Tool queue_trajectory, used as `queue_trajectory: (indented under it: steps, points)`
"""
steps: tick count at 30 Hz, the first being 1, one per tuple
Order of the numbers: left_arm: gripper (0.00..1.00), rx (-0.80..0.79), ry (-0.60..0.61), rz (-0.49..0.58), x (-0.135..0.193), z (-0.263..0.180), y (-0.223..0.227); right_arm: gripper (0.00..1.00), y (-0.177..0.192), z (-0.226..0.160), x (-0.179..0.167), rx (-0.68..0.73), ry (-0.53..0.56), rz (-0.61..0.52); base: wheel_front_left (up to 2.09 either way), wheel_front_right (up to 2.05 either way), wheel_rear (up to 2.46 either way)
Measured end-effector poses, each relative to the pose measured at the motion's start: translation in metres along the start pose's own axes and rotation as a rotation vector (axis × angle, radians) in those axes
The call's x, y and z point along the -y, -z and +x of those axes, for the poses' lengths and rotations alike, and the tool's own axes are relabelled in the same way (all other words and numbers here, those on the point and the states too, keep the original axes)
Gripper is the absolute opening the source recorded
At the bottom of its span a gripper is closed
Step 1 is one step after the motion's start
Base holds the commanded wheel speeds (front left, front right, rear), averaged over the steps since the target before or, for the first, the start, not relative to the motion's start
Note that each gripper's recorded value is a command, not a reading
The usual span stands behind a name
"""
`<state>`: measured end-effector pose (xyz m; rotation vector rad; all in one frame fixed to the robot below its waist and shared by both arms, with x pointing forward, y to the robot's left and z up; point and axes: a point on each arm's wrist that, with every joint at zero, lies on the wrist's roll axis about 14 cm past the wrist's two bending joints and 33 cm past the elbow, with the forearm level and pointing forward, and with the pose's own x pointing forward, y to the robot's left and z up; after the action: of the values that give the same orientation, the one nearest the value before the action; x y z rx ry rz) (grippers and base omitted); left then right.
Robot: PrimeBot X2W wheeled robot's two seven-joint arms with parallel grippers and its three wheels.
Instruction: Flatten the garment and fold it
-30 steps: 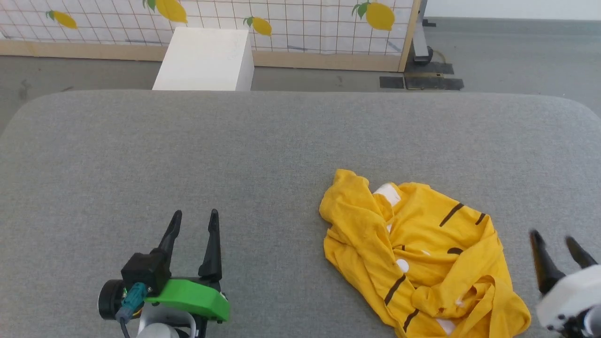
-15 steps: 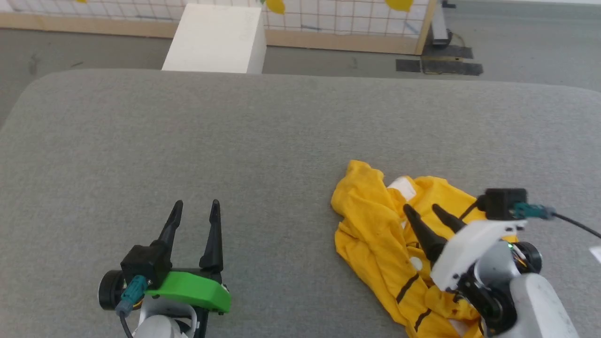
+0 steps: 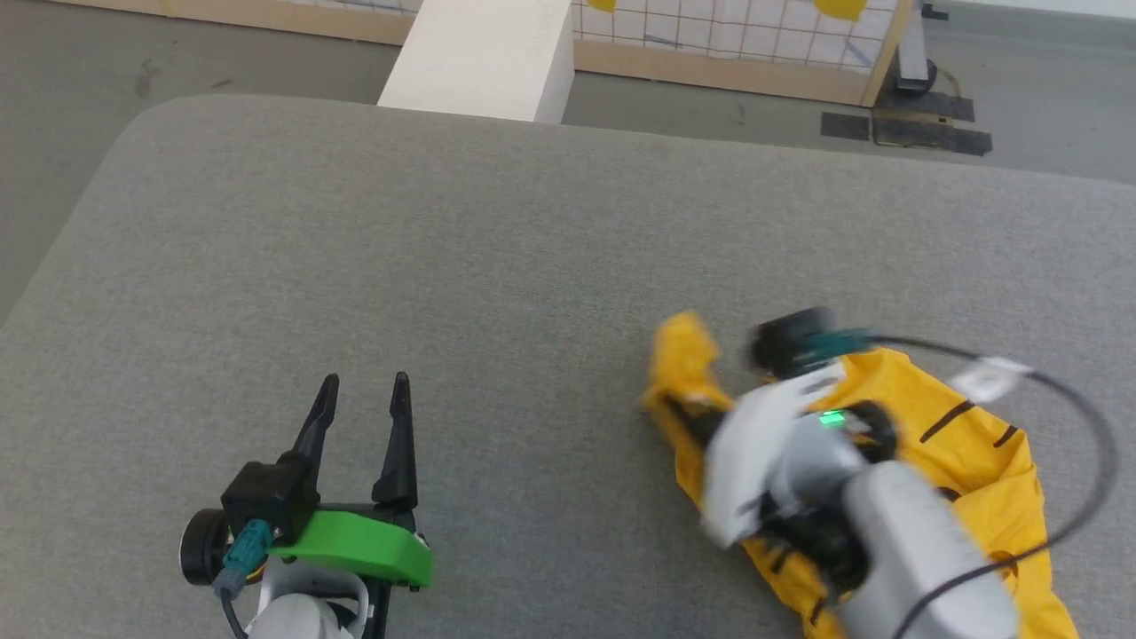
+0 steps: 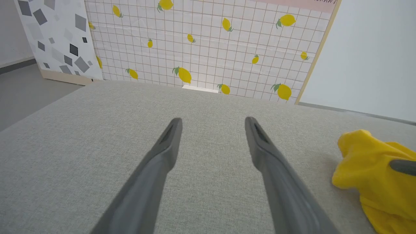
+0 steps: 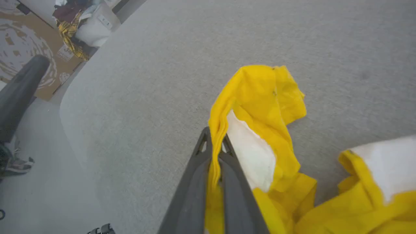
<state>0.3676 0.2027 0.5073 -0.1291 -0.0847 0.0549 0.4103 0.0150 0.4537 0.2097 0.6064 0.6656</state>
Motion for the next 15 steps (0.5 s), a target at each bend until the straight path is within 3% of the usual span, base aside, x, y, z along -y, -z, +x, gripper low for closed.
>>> queue_trajectory:
  steps: [4,7,9,10,13,15]
  points:
    - [1.00,0.003,-0.009,0.002,-0.003,-0.002,-0.002,0.00,0.030,0.004,-0.071,-0.128,-0.187,-0.135,0.00,0.00,0.00]
    - [1.00,0.003,-0.014,0.001,-0.004,-0.002,-0.001,0.02,0.071,-0.002,-0.093,-0.272,-0.244,-0.180,0.00,0.00,0.00]
    - [1.00,0.003,-0.014,0.000,-0.004,-0.002,-0.001,0.88,0.092,-0.007,-0.094,-0.345,-0.242,-0.202,0.00,0.00,0.00]
    - [1.00,0.002,-0.013,0.000,-0.004,-0.001,-0.001,1.00,0.097,-0.010,-0.094,-0.364,-0.240,-0.201,0.00,0.00,0.00]
    - [1.00,0.000,-0.008,-0.002,-0.002,0.000,0.000,1.00,0.079,-0.012,-0.089,-0.285,-0.222,-0.168,0.00,0.00,0.00]
    - [1.00,-0.001,-0.003,-0.004,0.000,0.001,0.001,1.00,0.043,-0.014,-0.077,-0.130,-0.180,-0.133,0.00,0.00,0.00]
